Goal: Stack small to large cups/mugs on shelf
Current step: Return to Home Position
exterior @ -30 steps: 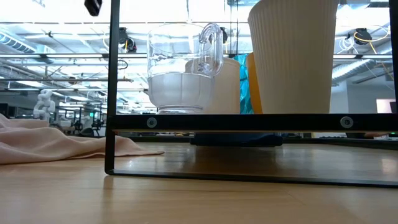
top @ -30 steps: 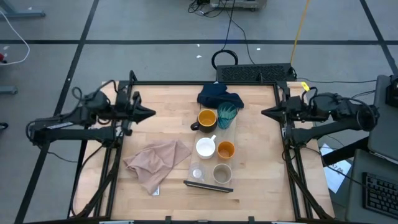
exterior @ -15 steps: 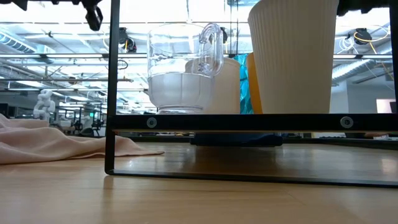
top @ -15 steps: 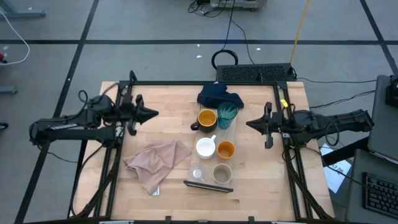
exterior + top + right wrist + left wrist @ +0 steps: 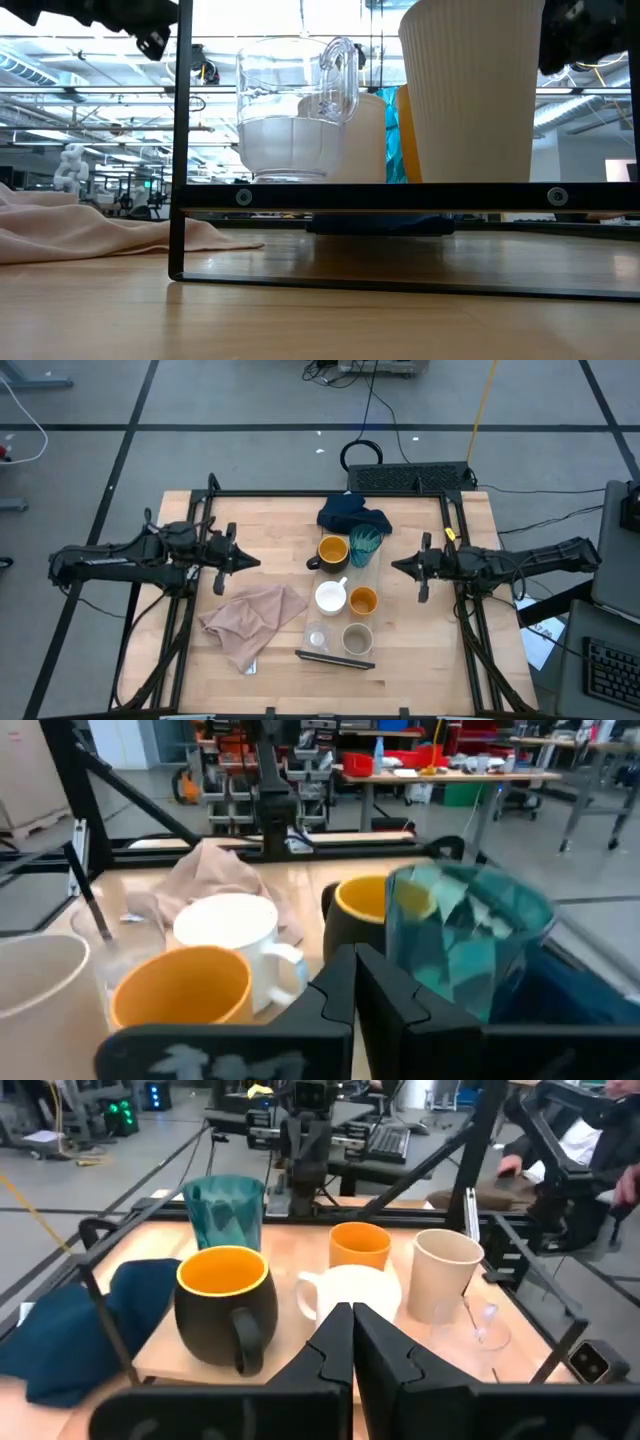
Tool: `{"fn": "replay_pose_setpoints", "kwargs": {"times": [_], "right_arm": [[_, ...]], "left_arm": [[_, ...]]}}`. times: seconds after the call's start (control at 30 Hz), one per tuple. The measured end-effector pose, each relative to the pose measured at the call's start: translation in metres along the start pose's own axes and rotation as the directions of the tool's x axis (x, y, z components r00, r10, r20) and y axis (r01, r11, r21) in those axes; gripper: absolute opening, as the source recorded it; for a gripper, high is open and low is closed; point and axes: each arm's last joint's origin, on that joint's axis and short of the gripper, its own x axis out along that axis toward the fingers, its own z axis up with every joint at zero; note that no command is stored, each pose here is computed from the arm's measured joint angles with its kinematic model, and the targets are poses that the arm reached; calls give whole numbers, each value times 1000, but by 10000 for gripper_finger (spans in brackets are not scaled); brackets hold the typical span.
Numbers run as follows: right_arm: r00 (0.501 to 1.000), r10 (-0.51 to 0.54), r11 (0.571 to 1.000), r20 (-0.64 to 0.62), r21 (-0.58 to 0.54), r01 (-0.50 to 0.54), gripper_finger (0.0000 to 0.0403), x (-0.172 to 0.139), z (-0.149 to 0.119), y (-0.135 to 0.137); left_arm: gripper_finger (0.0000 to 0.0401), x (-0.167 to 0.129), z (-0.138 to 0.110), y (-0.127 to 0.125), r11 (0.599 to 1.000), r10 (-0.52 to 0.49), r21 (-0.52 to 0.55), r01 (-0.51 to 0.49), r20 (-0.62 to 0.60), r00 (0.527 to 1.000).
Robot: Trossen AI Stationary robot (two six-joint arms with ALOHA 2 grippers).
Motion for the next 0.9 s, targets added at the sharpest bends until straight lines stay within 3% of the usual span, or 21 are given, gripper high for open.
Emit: {"fn": "replay_pose_setpoints", "kwargs": {"times": [0.07, 0.13, 0.23, 0.4, 0.53, 0.73, 0.9], "right_arm": [[999, 43, 999, 4, 12, -43, 0, 1, -8, 1], [994, 108, 994, 27, 6, -108, 0, 3, -13, 3], [972, 208, 978, 109, -15, -208, 0, 3, -14, 6], [955, 283, 959, 90, -26, -282, 0, 3, -29, 8], [940, 312, 950, 138, -54, -308, 0, 2, -38, 8], [939, 289, 957, 186, -54, -284, 0, 1, -53, 4], [921, 260, 965, 291, -50, -257, 0, -1, -45, 0]], "left_arm": [[5, 4, -7, -1, 999, -32, 26, 31, 22, 999], [5, 9, -13, -4, 984, -149, 111, 138, 94, 984], [6, 11, -19, -9, 946, -297, 209, 247, 254, 921], [6, 16, -53, -10, 945, -316, 177, 276, 257, 913], [6, 14, -59, -10, 943, -313, 214, 254, 317, 895], [6, 17, -74, -11, 929, -325, 268, 253, 268, 907], [5, 15, -93, -11, 929, -331, 262, 259, 283, 900]]}}
